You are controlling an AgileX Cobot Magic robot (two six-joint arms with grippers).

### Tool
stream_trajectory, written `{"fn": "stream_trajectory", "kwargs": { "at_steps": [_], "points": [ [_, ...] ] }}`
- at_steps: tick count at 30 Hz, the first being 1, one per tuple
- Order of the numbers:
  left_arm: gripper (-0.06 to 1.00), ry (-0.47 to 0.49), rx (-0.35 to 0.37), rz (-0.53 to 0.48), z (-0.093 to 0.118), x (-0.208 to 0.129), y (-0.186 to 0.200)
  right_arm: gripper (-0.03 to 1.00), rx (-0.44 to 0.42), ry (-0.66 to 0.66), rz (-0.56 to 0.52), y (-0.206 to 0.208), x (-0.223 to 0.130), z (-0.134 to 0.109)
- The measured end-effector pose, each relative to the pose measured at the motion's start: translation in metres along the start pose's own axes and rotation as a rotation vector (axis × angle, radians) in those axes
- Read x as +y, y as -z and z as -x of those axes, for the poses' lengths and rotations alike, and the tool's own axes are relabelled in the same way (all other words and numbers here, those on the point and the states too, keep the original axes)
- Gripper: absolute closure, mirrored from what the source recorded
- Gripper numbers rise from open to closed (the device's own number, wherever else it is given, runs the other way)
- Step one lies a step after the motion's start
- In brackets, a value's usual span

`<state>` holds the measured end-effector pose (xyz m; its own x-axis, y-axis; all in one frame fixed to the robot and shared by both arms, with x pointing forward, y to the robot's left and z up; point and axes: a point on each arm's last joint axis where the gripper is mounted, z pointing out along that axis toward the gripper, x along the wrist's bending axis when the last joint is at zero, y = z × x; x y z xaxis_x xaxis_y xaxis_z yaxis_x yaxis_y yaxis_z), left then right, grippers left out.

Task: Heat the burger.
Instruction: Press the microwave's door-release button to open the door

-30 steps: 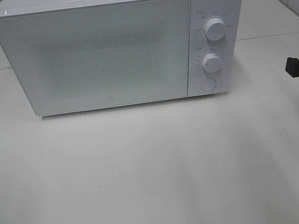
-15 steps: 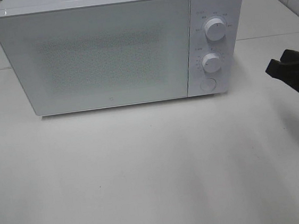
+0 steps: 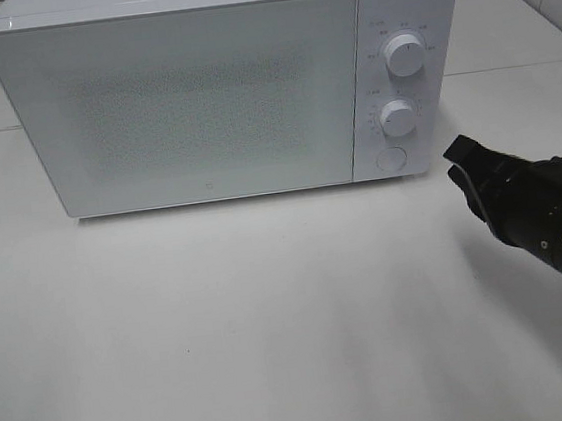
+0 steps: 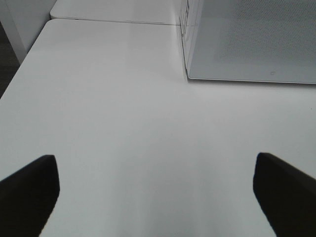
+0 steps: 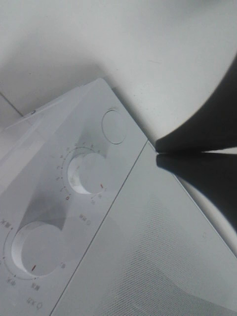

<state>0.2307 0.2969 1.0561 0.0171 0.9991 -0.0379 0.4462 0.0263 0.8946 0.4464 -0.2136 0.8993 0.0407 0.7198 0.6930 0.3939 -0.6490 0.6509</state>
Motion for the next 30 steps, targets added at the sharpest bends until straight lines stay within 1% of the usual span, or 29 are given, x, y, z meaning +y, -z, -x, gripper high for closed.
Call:
{"fn": "stream_trajectory", "kwargs": {
  "at_steps": [3, 5, 6, 7, 8, 9, 14, 16, 17, 18, 19, 20, 22, 24, 25, 27, 30],
  "points": [
    [-0.04, 0.0, 0.0, 0.0, 0.0, 0.0, 0.0, 0.94, -0.009, -0.034, -0.012, -0.001, -0.003, 0.002],
    [-0.04, 0.0, 0.0, 0.0, 0.0, 0.0, 0.0, 0.94, -0.018, -0.118, -0.008, -0.001, -0.003, 0.003],
    [-0.04, 0.0, 0.0, 0.0, 0.0, 0.0, 0.0, 0.94, -0.018, -0.118, -0.008, -0.001, -0.003, 0.003],
    [-0.04, 0.0, 0.0, 0.0, 0.0, 0.0, 0.0, 0.94, -0.014, -0.186, 0.004, -0.004, -0.002, 0.001],
    [-0.04, 0.0, 0.0, 0.0, 0.0, 0.0, 0.0, 0.94, -0.014, -0.186, 0.004, -0.004, -0.002, 0.001],
    [-0.04, 0.0, 0.0, 0.0, 0.0, 0.0, 0.0, 0.94, -0.001, -0.252, 0.022, -0.009, 0.001, -0.003],
    [-0.04, 0.0, 0.0, 0.0, 0.0, 0.0, 0.0, 0.94, 0.017, -0.317, 0.043, -0.023, 0.007, -0.014],
    [-0.04, 0.0, 0.0, 0.0, 0.0, 0.0, 0.0, 0.94, -0.015, -0.375, 0.033, -0.031, 0.008, -0.016],
    [-0.04, 0.0, 0.0, 0.0, 0.0, 0.0, 0.0, 0.94, -0.015, -0.375, 0.033, -0.031, 0.008, -0.016],
    [-0.04, 0.0, 0.0, 0.0, 0.0, 0.0, 0.0, 0.94, -0.039, -0.399, 0.028, -0.033, 0.009, -0.017],
    [-0.04, 0.0, 0.0, 0.0, 0.0, 0.0, 0.0, 0.94, -0.039, -0.399, 0.028, -0.033, 0.009, -0.017],
    [-0.04, 0.0, 0.0, 0.0, 0.0, 0.0, 0.0, 0.94, -0.058, -0.426, 0.03, -0.035, 0.009, -0.016],
    [-0.04, 0.0, 0.0, 0.0, 0.0, 0.0, 0.0, 0.94, -0.065, -0.436, 0.033, -0.037, 0.009, -0.016],
    [-0.04, 0.0, 0.0, 0.0, 0.0, 0.0, 0.0, 0.94, -0.089, -0.495, 0.027, -0.043, 0.005, -0.012],
    [-0.04, 0.0, 0.0, 0.0, 0.0, 0.0, 0.0, 0.94, -0.089, -0.495, 0.027, -0.043, 0.005, -0.012],
    [-0.04, 0.0, 0.0, 0.0, 0.0, 0.0, 0.0, 0.94, -0.123, -0.603, 0.02, -0.052, -0.004, -0.004],
    [-0.04, 0.0, 0.0, 0.0, 0.0, 0.0, 0.0, 0.94, -0.123, -0.627, 0.024, -0.055, -0.006, -0.003]
  ]
}}
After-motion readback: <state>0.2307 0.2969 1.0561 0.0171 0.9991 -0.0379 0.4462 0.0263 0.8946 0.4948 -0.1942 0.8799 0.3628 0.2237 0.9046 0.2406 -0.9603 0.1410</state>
